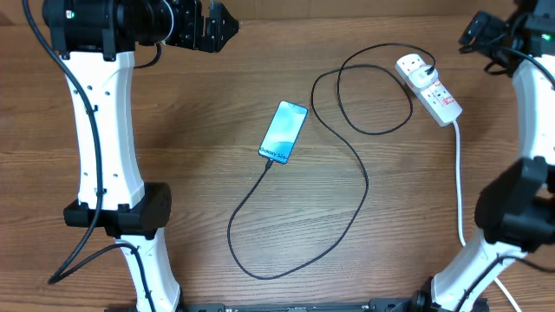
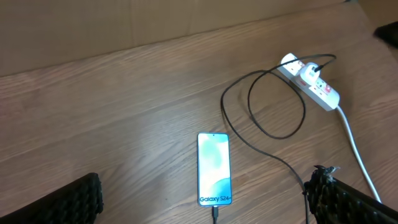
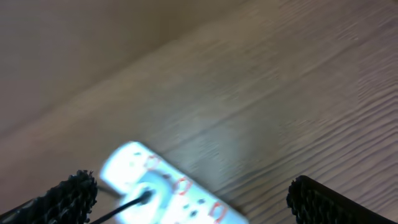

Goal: Plug charger to phone and switch on socket

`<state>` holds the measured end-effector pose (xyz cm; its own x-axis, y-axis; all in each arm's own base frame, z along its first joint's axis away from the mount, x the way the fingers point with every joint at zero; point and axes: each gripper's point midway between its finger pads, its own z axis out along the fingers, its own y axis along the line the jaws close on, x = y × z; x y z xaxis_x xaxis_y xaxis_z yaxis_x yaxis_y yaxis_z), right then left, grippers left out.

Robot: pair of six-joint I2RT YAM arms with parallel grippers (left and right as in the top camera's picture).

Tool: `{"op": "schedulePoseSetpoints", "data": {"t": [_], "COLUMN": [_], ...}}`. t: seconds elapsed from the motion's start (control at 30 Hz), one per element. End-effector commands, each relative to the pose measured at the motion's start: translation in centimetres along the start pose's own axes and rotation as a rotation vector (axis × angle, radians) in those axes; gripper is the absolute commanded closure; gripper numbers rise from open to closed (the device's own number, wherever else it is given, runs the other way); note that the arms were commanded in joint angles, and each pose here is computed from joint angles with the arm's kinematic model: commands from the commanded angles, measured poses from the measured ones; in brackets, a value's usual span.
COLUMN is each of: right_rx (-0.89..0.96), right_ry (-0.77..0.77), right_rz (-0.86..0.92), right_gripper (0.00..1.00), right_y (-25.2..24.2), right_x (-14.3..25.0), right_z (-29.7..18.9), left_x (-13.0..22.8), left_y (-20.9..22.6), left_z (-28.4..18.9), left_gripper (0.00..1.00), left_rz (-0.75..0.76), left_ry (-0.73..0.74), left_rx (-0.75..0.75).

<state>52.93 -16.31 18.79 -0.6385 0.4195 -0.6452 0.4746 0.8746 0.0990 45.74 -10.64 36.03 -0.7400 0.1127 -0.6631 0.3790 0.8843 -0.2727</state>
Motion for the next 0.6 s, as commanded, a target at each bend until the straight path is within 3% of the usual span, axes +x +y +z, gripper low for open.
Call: {"op": "schedulePoseSetpoints", "data": {"t": [0.0,0.27,0.57], "right_rx": [0.138,0.149,0.005], "right_ry": [0.057,0.164,0.231], "right_rz": [-0.083,-0.079,-0.073], "right_gripper": [0.0,0.0,0.0], "right_y": [-2.6,-3.9,-1.6], "right_x": [2.0,6.1,8.2], "right_z": [4.1,9.8,11.2], "left_x": [0.1,0.1,0.1], "left_y": [0.0,0.0,0.0], "left_z": [0.3,0.3,0.3], "left_gripper": [0.0,0.0,0.0], "left_rz": [0.018,0.018,0.018], "left_ry": [0.007,0.007,0.007], "left_rx": [-0.008,-0.008,-0.008]}}
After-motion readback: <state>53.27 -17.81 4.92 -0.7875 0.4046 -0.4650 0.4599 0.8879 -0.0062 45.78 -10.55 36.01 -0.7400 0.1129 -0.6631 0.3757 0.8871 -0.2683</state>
